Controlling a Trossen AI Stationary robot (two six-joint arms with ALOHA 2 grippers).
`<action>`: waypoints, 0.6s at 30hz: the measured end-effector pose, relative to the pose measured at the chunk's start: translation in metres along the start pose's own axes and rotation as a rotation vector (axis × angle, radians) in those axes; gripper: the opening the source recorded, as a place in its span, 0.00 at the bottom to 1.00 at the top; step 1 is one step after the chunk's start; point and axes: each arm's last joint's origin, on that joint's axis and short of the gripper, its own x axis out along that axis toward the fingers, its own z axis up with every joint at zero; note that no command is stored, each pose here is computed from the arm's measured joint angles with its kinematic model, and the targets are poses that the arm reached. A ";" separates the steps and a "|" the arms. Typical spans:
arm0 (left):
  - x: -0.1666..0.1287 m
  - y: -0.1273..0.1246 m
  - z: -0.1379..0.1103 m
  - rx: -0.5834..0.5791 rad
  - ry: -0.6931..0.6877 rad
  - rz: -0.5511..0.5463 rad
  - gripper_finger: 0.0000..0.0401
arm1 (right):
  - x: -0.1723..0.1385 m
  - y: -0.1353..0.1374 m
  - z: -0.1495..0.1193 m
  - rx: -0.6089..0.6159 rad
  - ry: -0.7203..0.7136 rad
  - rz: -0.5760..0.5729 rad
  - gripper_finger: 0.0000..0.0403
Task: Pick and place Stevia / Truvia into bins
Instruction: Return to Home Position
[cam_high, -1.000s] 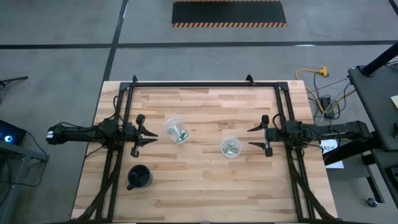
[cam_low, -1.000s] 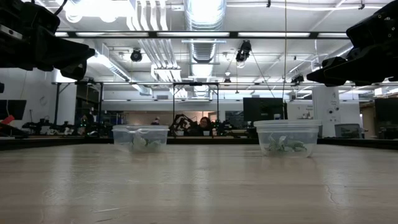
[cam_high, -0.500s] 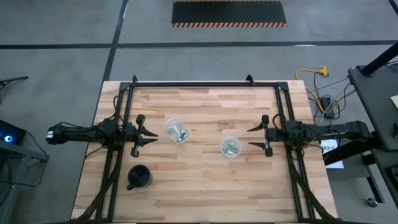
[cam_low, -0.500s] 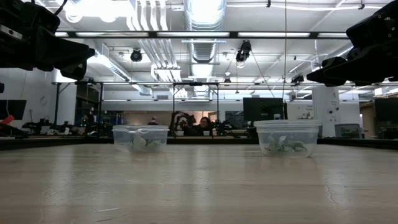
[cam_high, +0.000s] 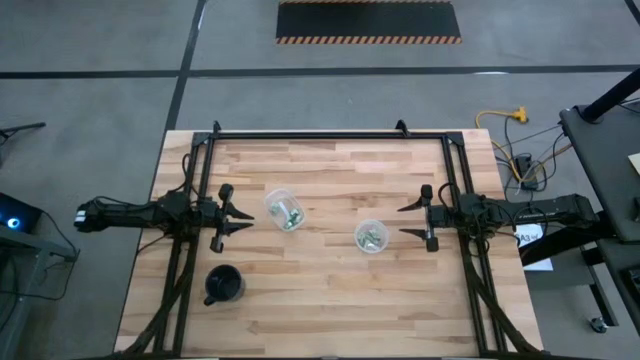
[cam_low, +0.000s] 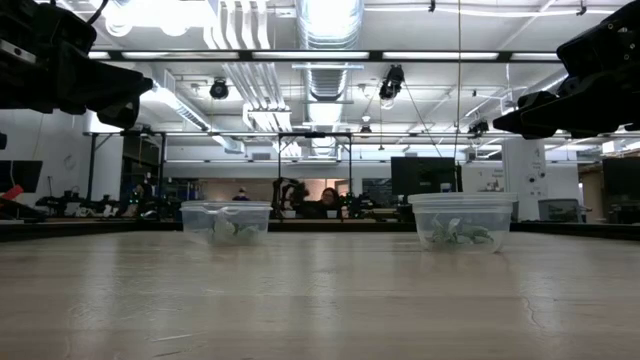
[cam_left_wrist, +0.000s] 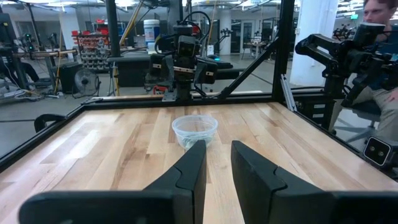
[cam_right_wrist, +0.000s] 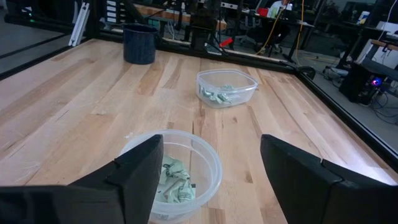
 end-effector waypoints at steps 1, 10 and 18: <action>0.000 0.000 0.000 0.000 0.000 0.000 0.14 | 0.000 0.000 0.000 0.000 0.000 0.000 0.65; 0.000 0.000 0.000 0.000 0.000 0.000 0.14 | 0.000 0.000 0.000 0.000 0.000 0.000 0.63; 0.000 0.000 0.000 0.000 0.000 0.000 0.14 | 0.000 0.000 0.000 0.000 0.000 0.000 0.64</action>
